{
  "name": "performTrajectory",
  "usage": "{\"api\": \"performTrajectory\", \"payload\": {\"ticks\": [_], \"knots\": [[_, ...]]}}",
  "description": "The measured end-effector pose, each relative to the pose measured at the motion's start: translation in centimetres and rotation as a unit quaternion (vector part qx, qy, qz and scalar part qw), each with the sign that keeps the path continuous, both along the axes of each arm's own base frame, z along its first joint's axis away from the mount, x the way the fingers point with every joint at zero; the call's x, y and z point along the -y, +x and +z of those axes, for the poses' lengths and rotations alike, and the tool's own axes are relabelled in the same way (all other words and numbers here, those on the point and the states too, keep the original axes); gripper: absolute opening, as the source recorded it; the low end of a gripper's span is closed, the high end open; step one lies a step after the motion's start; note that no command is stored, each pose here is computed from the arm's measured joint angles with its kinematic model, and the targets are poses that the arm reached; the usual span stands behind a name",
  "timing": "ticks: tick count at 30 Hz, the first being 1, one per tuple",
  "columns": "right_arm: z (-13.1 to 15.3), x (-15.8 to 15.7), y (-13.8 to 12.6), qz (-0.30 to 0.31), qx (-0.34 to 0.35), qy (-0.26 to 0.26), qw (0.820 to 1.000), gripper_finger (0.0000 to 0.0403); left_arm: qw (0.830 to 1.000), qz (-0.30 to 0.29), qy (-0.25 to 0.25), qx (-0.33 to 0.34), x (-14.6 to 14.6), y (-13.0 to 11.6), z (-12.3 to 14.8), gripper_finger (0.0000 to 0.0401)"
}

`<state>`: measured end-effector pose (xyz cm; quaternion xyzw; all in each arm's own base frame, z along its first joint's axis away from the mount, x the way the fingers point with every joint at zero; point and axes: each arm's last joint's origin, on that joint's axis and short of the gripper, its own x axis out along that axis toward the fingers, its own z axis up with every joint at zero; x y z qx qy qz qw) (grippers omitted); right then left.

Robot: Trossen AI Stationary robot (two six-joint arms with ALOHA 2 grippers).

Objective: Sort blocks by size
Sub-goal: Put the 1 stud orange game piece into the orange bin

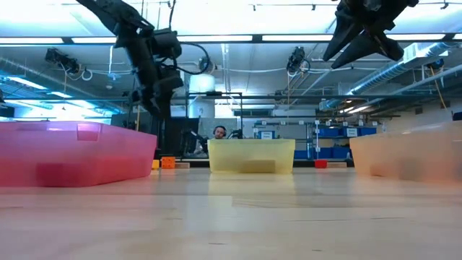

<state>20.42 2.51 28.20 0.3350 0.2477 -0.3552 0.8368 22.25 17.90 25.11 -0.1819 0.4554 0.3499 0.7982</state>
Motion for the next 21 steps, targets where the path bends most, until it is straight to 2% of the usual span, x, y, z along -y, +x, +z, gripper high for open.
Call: {"api": "performTrajectory", "payload": {"ticks": [6,12,17,21], "knots": [[-0.1,0.4,0.1,0.013,-0.009,0.015,1.0,0.0128,0.999,0.018,-0.025,-0.025,-0.4,0.1,-0.8,0.0203],[-0.1,0.5,0.1,0.018,-0.011,0.023,1.0,0.0128,0.999,0.022,-0.033,-0.03,-0.7,0.5,-1.7,0.0261],[-0.1,0.5,0.1,0.019,-0.011,0.023,1.0,0.0128,1.0,0.019,-0.018,-0.015,-1.0,0.9,-1.6,0.0312],[-0.1,0.5,0.1,0.02,-0.012,0.021,0.999,0.0128,1.0,0.002,0.011,-0.012,-1.7,1.5,-1.9,0.0335]]}}
